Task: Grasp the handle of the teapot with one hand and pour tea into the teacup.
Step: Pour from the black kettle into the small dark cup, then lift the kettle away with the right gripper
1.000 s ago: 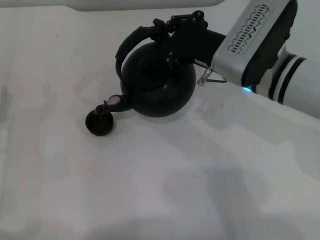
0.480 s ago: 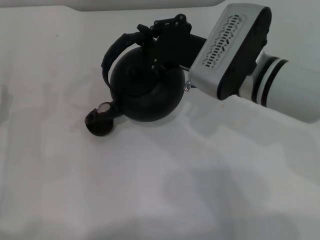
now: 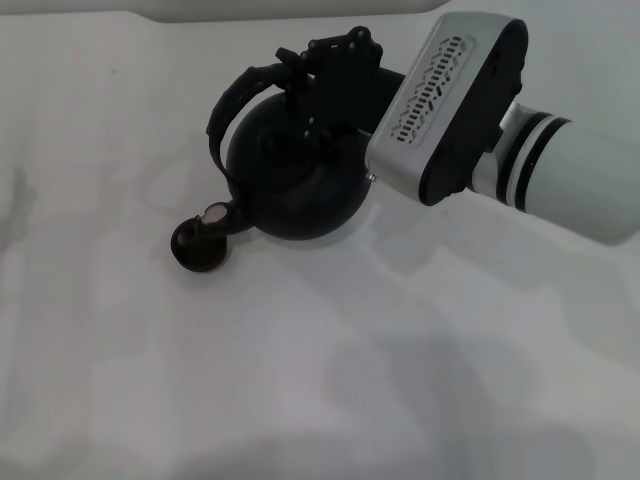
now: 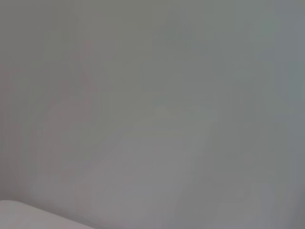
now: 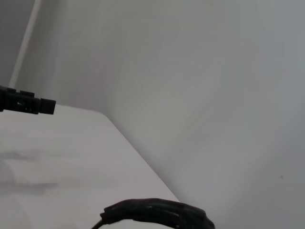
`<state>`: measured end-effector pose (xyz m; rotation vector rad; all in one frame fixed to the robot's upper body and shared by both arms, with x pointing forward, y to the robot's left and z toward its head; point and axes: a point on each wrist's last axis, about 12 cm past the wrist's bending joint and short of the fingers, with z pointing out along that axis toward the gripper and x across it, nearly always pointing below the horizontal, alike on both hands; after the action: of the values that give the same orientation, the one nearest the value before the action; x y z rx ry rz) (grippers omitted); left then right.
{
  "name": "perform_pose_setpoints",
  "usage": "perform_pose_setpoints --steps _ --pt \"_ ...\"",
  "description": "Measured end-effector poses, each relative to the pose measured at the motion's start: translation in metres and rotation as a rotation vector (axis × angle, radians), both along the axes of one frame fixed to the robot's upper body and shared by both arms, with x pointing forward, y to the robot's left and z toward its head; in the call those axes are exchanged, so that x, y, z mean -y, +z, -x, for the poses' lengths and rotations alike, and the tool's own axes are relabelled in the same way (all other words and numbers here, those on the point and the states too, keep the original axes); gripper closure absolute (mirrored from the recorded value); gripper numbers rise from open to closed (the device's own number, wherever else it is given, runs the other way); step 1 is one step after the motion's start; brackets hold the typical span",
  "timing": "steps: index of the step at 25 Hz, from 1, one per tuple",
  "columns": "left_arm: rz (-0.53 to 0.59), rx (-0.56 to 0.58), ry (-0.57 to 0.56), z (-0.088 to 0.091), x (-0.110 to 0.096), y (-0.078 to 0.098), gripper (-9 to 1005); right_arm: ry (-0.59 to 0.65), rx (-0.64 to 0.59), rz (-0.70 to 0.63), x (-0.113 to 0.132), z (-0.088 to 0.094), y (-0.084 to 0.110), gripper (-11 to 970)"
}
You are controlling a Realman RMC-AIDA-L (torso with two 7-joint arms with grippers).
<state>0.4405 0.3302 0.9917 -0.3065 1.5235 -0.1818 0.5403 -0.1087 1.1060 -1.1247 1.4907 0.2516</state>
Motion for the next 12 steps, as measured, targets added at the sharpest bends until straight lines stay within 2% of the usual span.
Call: perform_pose_setpoints --steps 12 --pt "0.001 -0.001 -0.010 -0.0007 0.0012 0.0000 119 0.029 0.040 0.048 -0.0046 0.0042 -0.0026 812"
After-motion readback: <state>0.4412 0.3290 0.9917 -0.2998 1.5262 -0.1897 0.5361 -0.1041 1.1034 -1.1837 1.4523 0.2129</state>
